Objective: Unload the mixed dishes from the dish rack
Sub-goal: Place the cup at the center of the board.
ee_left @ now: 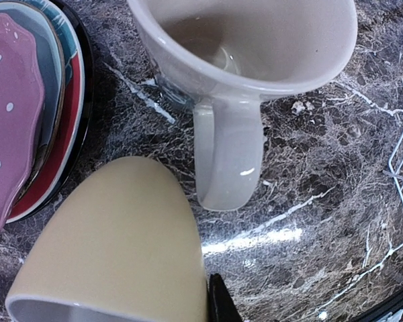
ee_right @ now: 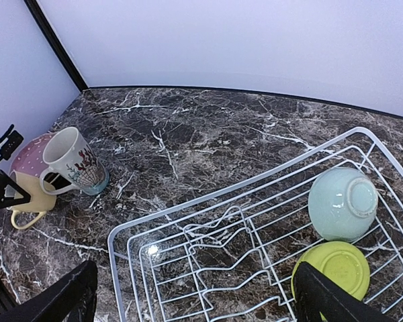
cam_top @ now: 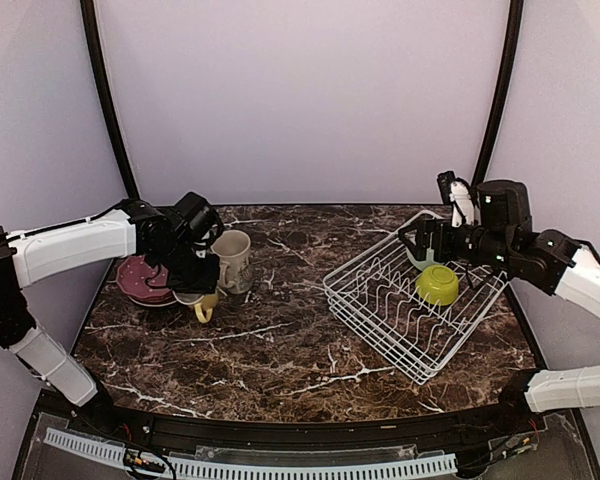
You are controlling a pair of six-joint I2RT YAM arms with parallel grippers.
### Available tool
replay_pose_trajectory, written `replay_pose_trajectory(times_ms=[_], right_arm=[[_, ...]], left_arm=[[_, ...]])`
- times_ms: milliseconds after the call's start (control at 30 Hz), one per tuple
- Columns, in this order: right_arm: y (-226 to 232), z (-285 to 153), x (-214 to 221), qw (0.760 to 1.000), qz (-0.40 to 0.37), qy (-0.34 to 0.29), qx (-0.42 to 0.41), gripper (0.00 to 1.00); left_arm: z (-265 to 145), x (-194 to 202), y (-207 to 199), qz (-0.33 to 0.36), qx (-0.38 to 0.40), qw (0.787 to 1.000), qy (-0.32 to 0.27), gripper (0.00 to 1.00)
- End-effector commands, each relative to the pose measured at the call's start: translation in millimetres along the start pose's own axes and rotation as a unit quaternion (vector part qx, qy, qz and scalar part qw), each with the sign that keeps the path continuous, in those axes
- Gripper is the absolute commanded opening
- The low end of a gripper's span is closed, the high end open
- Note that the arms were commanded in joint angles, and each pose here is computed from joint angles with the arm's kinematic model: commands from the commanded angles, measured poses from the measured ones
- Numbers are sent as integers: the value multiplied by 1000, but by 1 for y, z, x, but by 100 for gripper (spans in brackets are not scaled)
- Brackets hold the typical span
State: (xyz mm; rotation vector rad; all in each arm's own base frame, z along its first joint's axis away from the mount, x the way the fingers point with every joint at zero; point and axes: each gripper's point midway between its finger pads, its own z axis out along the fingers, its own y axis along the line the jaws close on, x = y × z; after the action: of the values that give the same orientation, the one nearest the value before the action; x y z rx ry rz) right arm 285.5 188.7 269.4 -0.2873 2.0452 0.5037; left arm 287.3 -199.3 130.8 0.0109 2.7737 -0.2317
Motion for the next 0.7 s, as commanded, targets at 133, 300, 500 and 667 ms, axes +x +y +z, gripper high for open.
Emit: replay_pose_trajectory(times_ms=[133, 300, 500, 667], right_arm=[[-2, 6, -1, 1000, 2, -2, 4, 99], [1, 10, 0, 1000, 3, 3, -5, 99], [0, 11, 3, 1000, 7, 7, -3, 99], [1, 13, 3, 1000, 9, 9, -5, 99]], left_arm=[[2, -3, 0, 23, -10, 1000, 6, 1], [10, -4, -2, 32, -13, 999, 18, 2], [15, -3, 0, 38, -24, 999, 26, 7], [17, -1, 0, 41, -26, 998, 30, 17]])
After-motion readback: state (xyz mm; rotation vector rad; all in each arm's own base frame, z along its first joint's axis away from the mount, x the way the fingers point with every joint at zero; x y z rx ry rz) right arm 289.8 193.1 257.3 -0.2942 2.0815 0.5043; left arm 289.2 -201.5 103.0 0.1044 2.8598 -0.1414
